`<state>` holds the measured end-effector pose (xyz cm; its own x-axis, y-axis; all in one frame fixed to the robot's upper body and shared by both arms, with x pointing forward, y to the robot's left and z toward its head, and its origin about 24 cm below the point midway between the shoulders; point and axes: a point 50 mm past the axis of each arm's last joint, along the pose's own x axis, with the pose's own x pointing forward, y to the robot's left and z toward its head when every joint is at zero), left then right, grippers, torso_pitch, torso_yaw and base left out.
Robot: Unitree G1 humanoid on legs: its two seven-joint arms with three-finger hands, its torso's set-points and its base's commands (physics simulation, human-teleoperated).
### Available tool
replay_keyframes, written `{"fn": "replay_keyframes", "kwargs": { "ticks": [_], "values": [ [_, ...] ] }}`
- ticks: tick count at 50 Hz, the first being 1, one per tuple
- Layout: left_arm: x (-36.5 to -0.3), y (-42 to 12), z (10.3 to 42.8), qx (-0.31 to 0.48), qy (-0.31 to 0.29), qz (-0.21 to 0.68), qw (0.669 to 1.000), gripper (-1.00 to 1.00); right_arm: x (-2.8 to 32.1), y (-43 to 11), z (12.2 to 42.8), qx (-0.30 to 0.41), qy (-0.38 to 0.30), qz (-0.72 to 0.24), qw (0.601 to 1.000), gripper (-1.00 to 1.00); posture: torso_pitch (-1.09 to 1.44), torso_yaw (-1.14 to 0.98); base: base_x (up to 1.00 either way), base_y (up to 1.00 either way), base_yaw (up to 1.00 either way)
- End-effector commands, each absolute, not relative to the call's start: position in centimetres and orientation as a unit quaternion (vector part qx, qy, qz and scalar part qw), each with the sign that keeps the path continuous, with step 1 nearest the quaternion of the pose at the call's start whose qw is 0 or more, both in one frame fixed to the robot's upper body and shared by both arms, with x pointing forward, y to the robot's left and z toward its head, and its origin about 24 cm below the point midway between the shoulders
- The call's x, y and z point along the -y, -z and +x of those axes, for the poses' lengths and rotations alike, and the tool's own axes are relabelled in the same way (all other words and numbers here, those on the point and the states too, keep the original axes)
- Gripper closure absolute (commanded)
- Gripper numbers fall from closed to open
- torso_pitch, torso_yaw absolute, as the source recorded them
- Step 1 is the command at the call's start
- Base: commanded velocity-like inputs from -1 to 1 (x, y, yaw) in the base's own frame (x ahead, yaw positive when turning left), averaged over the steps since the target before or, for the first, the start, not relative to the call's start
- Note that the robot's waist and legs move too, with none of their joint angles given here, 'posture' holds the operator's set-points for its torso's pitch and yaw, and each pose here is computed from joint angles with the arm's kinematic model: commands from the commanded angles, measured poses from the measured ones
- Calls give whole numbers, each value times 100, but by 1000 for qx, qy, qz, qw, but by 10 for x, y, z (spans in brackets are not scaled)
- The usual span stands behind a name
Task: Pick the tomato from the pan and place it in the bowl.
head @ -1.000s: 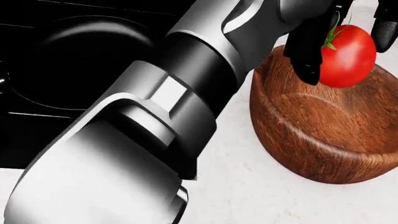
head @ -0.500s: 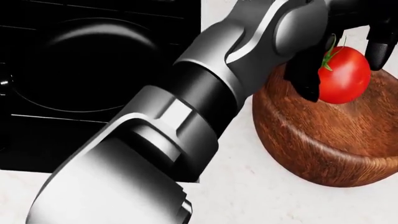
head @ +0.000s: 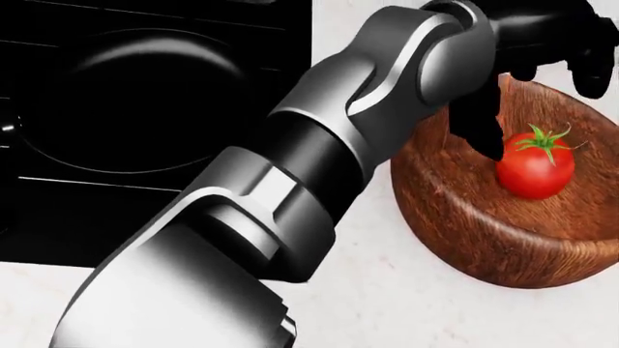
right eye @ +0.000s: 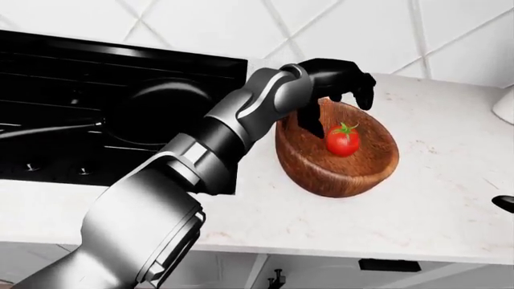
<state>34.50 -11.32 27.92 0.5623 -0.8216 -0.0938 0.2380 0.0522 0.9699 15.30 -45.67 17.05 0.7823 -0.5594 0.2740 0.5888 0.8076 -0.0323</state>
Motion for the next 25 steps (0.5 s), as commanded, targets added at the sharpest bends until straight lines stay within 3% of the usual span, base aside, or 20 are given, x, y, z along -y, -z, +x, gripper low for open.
{"fn": "replay_keyframes", "kwargs": {
  "ticks": [1,20,25],
  "values": [
    [116,-302,339,298,372,560,677,-32,456,-193,151,166,302,-86,935,-100,0,0,0,0,0],
    [124,-342,322,348,371,535,675,-27,454,-196,153,168,299,-87,935,-100,0,0,0,0,0],
    [120,-351,322,356,365,539,670,-35,454,-196,154,168,298,-88,936,-100,0,0,0,0,0]
  ]
}}
